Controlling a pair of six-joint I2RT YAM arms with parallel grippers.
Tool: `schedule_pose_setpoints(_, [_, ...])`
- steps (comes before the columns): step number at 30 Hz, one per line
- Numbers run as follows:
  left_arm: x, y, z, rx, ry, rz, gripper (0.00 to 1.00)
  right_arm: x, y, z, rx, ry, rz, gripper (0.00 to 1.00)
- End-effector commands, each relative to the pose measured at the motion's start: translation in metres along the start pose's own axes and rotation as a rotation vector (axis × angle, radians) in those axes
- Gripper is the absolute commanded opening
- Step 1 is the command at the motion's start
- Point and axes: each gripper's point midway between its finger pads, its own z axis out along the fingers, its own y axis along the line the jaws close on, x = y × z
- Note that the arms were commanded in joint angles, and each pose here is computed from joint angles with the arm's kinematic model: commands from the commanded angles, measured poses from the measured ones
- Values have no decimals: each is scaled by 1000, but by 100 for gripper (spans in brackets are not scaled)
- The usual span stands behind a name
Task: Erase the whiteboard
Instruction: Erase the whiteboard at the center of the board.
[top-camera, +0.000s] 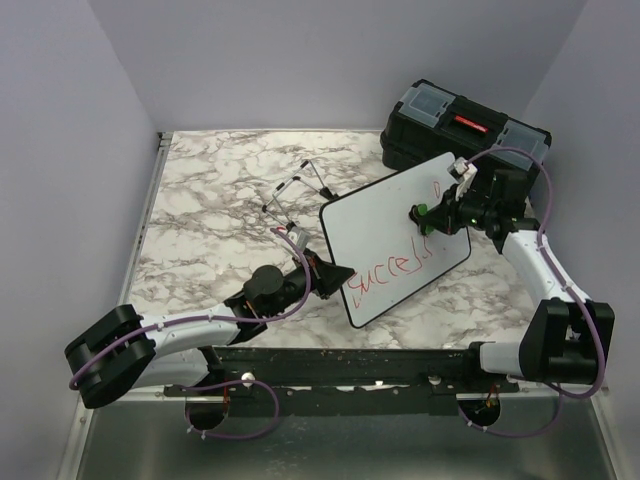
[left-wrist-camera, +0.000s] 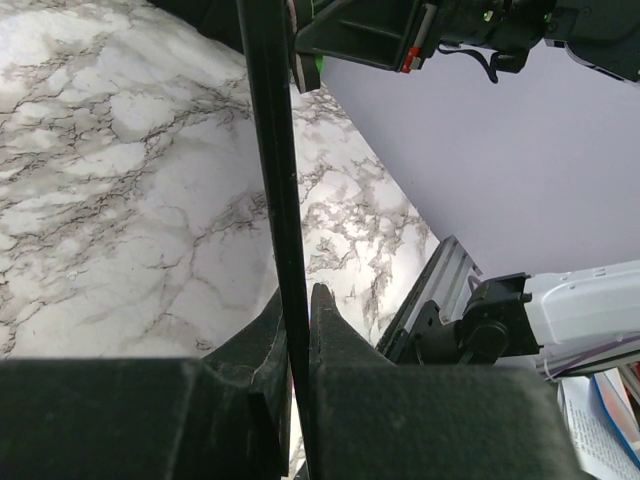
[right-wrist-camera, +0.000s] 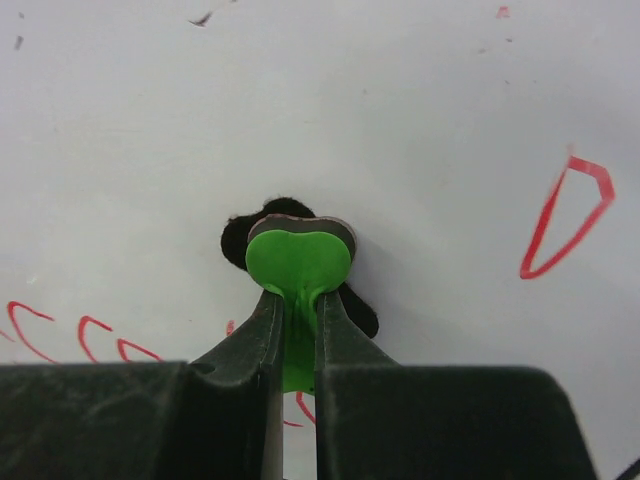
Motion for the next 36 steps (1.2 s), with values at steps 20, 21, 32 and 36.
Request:
schedule_pose_setpoints(20, [-34, -55, -3, 206, -93, 52, 0, -13, -41, -16, 278, 9, -33, 1])
schedule_pose_setpoints(21, [-34, -55, -3, 207, -94, 53, 0, -7, -25, -14, 199, 23, -43, 1])
schedule_pose_setpoints(32, [-35, -58, -2, 214, -94, 57, 0, -49, 20, -8, -70, -104, 0, 1])
schedule_pose_setpoints(36, [-36, -58, -2, 214, -96, 54, 0, -85, -26, -12, 184, -195, 39, 1])
